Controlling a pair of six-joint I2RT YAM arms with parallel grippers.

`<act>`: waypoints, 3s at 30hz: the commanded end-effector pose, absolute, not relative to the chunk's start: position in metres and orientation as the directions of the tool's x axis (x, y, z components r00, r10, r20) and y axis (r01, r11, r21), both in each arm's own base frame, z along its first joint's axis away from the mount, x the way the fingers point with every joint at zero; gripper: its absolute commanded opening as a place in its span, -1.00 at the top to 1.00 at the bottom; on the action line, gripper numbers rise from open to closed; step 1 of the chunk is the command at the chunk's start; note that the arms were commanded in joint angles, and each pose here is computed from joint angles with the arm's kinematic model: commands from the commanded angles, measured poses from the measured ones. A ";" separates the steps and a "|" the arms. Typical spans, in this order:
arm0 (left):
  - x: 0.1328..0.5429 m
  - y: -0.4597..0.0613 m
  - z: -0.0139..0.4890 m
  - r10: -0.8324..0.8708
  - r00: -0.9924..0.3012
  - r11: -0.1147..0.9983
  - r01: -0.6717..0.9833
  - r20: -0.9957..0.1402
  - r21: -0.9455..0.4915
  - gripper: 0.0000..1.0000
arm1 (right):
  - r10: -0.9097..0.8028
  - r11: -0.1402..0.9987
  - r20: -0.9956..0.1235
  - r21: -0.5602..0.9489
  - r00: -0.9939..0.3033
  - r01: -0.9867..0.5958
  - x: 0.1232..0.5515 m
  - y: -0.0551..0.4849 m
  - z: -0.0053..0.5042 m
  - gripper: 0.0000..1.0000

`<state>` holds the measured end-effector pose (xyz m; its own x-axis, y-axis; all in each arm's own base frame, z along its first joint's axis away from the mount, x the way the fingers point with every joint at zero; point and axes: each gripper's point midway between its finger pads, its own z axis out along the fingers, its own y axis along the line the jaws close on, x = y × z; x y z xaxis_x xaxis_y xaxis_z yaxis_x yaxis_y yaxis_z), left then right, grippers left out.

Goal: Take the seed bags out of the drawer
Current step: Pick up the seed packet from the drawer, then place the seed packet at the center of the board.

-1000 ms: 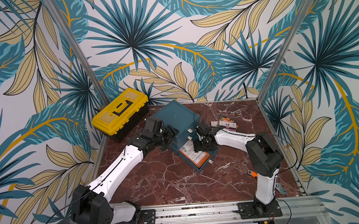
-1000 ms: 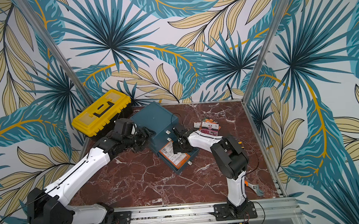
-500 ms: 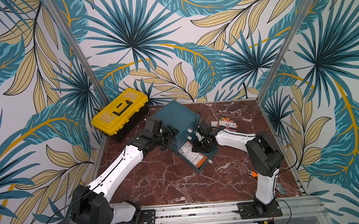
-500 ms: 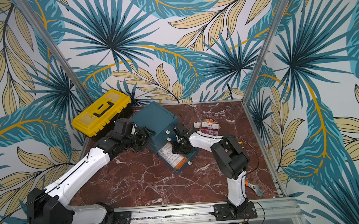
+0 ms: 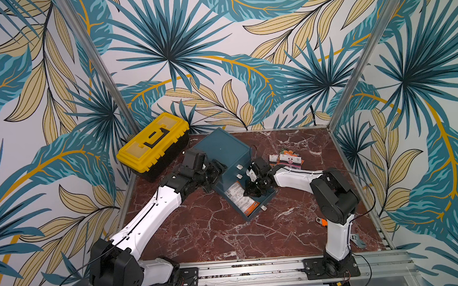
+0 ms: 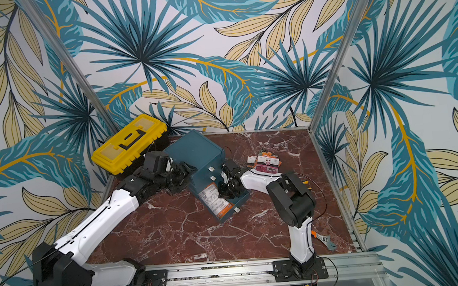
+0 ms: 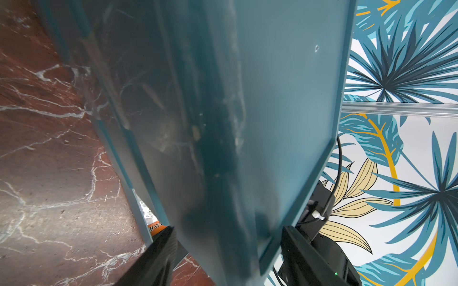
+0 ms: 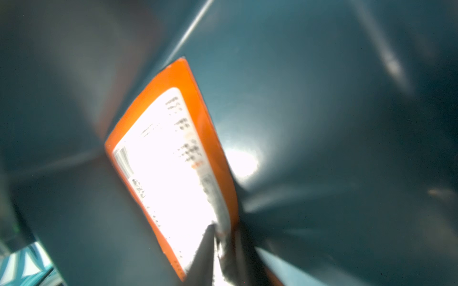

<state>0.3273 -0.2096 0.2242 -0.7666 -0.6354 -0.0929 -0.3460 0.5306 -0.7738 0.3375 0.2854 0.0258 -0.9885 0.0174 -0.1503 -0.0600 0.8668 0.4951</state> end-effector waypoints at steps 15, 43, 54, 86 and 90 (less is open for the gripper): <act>0.320 -0.207 0.219 -0.629 -0.772 0.537 -0.347 -0.092 -0.769 -0.42 | 0.117 0.877 -0.069 0.476 -0.991 0.070 0.315 0.258 0.033 1.00; 0.315 -0.202 0.221 -0.642 -0.760 0.527 -0.343 -0.101 -0.777 -0.42 | 0.238 0.830 -0.087 0.535 -0.967 0.156 0.346 0.254 0.070 1.00; 0.318 -0.205 0.220 -0.636 -0.766 0.529 -0.340 -0.098 -0.778 -0.42 | 0.251 0.794 -0.087 0.588 -0.964 0.154 0.353 0.263 0.102 1.00; 0.320 -0.206 0.216 -0.642 -0.762 0.513 -0.342 -0.088 -0.788 -0.42 | 0.186 0.932 -0.283 0.355 -0.941 0.077 0.320 0.101 0.193 1.00; 0.322 -0.208 0.215 -0.642 -0.763 0.507 -0.342 -0.081 -0.791 -0.42 | 0.221 0.966 -0.357 0.208 -0.908 0.153 0.350 0.059 0.194 1.00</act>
